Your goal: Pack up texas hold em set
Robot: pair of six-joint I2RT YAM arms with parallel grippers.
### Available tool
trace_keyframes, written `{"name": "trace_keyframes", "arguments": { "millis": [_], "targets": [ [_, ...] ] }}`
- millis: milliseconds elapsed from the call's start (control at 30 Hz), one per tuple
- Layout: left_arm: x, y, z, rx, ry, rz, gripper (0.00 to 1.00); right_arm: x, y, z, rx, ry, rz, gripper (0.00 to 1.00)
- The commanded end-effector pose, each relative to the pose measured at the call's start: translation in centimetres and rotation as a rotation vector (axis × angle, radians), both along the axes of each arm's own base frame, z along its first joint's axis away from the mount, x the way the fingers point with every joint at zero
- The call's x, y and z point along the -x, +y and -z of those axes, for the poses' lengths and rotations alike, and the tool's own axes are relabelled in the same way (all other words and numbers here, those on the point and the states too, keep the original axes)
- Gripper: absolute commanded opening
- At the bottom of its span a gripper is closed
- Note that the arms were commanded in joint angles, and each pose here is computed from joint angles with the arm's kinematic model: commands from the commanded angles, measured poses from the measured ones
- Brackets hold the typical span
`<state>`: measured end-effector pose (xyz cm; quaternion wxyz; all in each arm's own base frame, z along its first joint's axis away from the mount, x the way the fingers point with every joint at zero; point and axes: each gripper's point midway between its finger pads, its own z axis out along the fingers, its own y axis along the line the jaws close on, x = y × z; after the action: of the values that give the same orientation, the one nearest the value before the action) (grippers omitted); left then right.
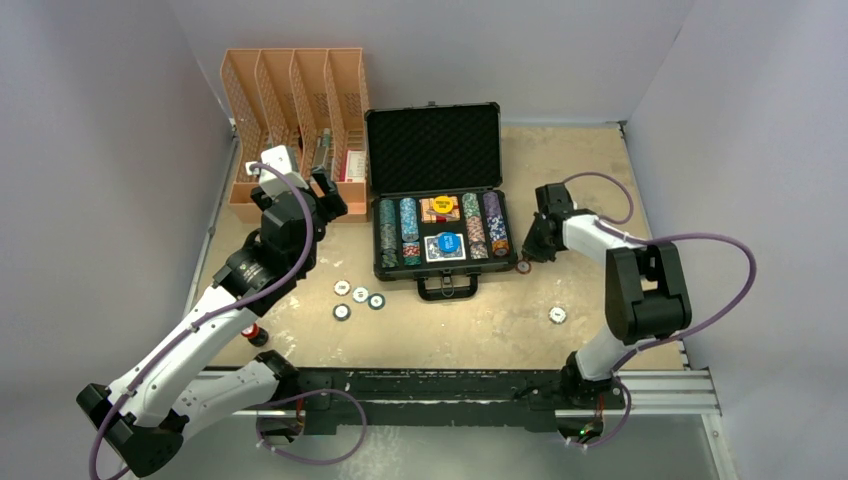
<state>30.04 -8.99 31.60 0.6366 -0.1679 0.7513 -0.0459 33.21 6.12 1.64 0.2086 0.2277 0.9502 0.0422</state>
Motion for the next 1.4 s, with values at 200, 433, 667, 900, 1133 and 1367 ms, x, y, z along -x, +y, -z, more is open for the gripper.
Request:
{"name": "trace_keyframes", "arguments": {
  "millis": [200,433,667,900,1133,1367],
  "targets": [
    [0.0,0.6,-1.6,0.042,-0.053,-0.025,0.75,6.6,-0.9,0.5,0.072,0.169,-0.004,0.22],
    [0.1,0.7,-1.7,0.047,-0.055,-0.024,0.75,6.7,-0.4,0.1,0.112,0.171,-0.038,0.38],
    [0.2,1.0,-2.0,0.057,-0.069,-0.03,0.75,7.5,0.7,0.0,0.174,0.192,-0.072,0.53],
    [0.3,1.2,-2.1,0.056,-0.07,-0.034,0.75,8.6,0.3,0.4,0.196,0.221,-0.056,0.52],
    [0.3,1.2,-2.0,0.053,-0.068,-0.034,0.75,9.0,1.5,1.1,0.134,0.235,-0.076,0.5],
    [0.2,1.0,-1.9,0.053,-0.065,-0.03,0.75,9.4,1.7,1.1,0.114,0.233,-0.08,0.53]
  ]
}}
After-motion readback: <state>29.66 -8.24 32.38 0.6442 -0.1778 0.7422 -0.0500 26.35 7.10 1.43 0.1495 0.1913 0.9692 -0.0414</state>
